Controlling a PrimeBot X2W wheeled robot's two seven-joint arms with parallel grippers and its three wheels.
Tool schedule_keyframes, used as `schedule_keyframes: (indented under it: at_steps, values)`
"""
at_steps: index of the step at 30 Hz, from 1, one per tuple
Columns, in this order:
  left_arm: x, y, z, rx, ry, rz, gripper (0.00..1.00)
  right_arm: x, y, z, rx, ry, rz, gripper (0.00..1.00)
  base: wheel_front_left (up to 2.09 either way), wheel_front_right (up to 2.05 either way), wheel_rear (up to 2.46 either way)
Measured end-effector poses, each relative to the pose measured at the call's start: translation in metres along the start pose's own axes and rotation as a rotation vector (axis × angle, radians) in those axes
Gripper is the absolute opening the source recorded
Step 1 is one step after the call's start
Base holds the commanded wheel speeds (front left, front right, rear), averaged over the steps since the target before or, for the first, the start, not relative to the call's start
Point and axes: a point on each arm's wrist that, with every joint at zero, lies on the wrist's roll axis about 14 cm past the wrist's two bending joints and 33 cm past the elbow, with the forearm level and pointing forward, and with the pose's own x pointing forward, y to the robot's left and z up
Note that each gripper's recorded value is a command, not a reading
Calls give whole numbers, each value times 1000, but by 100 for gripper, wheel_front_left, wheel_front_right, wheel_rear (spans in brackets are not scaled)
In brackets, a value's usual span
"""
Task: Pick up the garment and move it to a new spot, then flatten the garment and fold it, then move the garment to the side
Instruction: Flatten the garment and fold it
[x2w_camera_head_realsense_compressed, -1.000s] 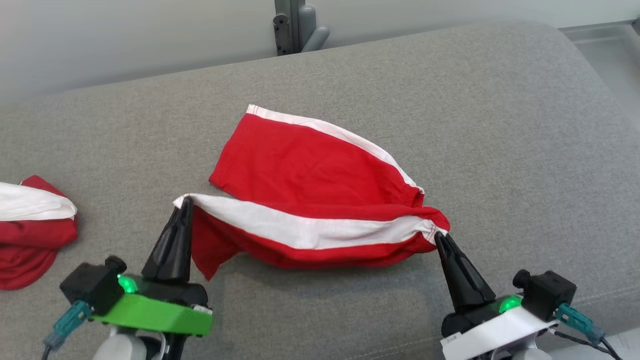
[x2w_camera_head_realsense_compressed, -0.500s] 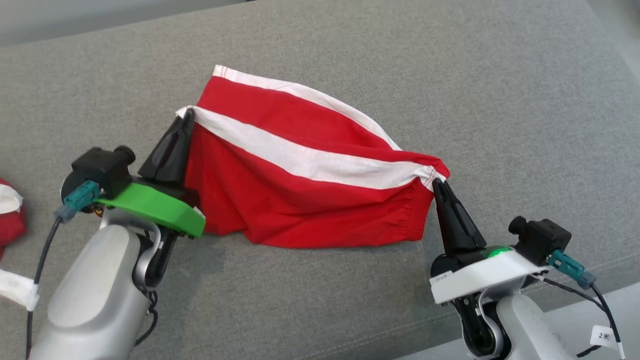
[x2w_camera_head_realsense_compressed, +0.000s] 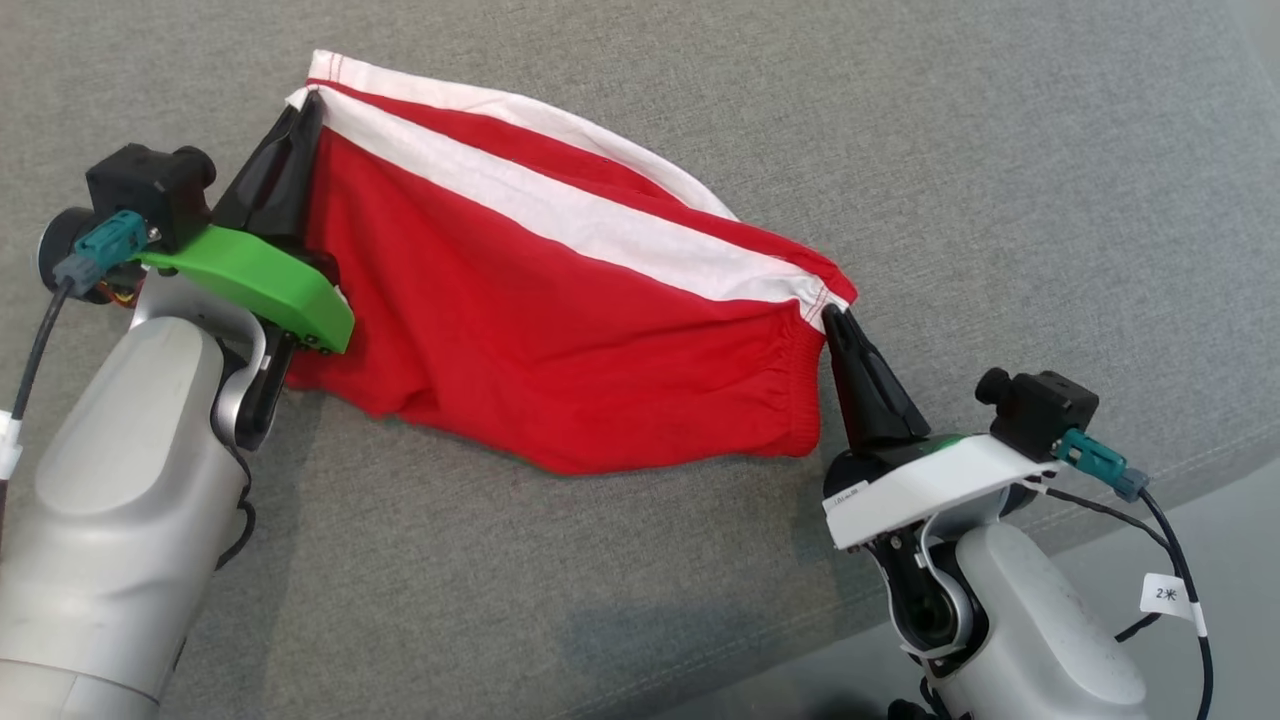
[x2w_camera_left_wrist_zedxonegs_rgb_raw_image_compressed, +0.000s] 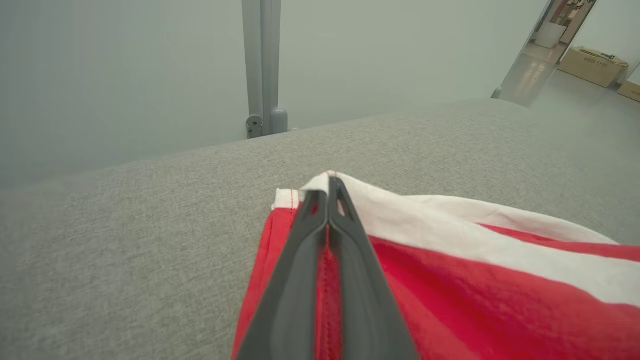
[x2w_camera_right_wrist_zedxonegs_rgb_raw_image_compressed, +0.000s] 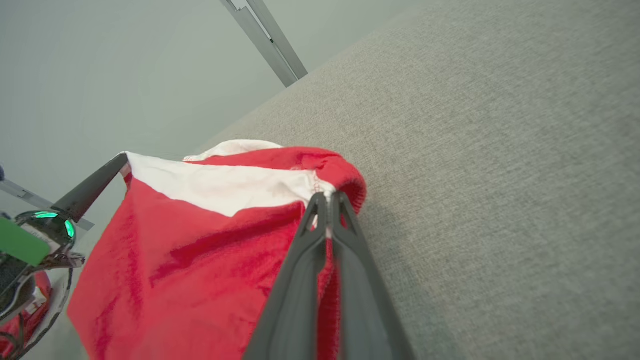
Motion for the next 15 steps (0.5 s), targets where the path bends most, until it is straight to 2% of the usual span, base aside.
schedule_keyframes:
  at_steps: [15]
  values:
    - [29, 13, -26, 58, 87, -6, 0, 16, -5, -17, 1, 56, 1, 0, 0, 0, 0]
